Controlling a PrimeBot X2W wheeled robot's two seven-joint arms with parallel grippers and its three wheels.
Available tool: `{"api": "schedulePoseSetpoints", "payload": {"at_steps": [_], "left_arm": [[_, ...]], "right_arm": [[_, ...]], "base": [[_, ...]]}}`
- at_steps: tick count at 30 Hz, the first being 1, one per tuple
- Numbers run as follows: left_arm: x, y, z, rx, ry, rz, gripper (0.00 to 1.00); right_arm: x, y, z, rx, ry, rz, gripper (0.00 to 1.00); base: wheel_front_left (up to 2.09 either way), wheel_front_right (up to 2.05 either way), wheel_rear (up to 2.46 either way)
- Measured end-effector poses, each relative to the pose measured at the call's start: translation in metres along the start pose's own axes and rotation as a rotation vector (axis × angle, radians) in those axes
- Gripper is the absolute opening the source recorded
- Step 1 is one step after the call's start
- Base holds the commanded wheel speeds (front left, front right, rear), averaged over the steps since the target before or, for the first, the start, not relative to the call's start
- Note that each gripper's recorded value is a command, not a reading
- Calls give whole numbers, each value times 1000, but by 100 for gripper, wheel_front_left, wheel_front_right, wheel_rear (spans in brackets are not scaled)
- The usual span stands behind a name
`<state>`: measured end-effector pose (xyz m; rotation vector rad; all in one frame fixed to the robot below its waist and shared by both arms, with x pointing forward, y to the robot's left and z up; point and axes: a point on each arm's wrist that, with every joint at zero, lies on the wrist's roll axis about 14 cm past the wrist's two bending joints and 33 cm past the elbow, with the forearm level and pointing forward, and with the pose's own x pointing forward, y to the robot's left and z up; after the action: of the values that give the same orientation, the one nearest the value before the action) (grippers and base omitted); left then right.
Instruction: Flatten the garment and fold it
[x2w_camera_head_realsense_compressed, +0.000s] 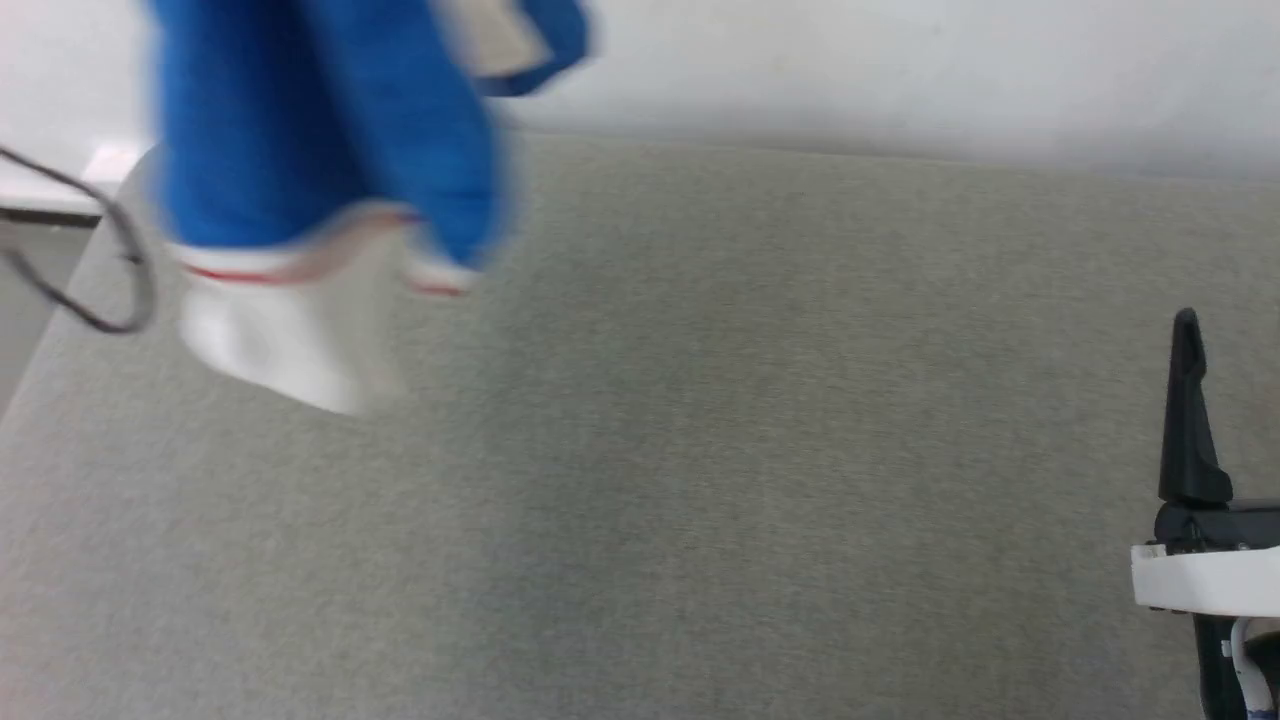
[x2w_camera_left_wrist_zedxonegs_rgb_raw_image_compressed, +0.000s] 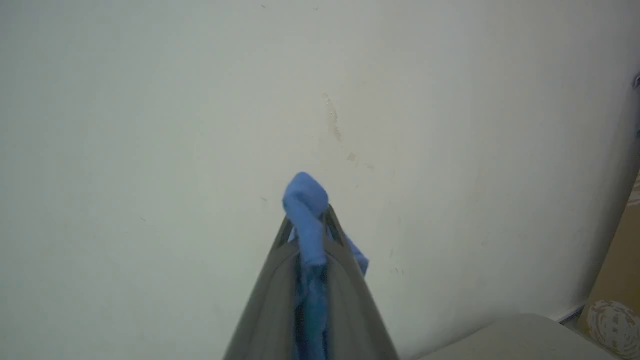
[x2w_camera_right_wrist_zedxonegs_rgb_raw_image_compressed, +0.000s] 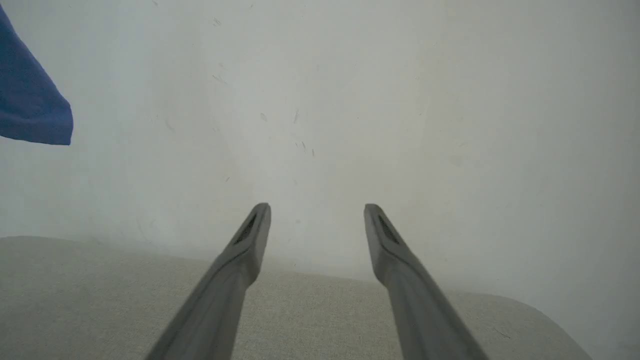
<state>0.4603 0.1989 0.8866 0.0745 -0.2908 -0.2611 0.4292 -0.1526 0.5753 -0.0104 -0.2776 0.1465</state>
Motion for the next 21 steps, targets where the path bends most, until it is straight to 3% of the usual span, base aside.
{"api": "schedulePoseSetpoints", "payload": {"at_steps": [8, 15, 21], "left_arm": [[21, -94, -28, -138, 48, -229, 0], [9, -184, -136, -290, 275, -419, 0], [-49, -257, -260, -422, 575, -519, 0]], "right_arm": [[-18, -34, 5, -24, -2, -98, 100], [-31, -54, 0, -32, 17, -156, 100], [-40, -65, -8, -31, 42, -192, 100]], "base": [[0, 0, 0], [0, 0, 0], [0, 0, 0]]}}
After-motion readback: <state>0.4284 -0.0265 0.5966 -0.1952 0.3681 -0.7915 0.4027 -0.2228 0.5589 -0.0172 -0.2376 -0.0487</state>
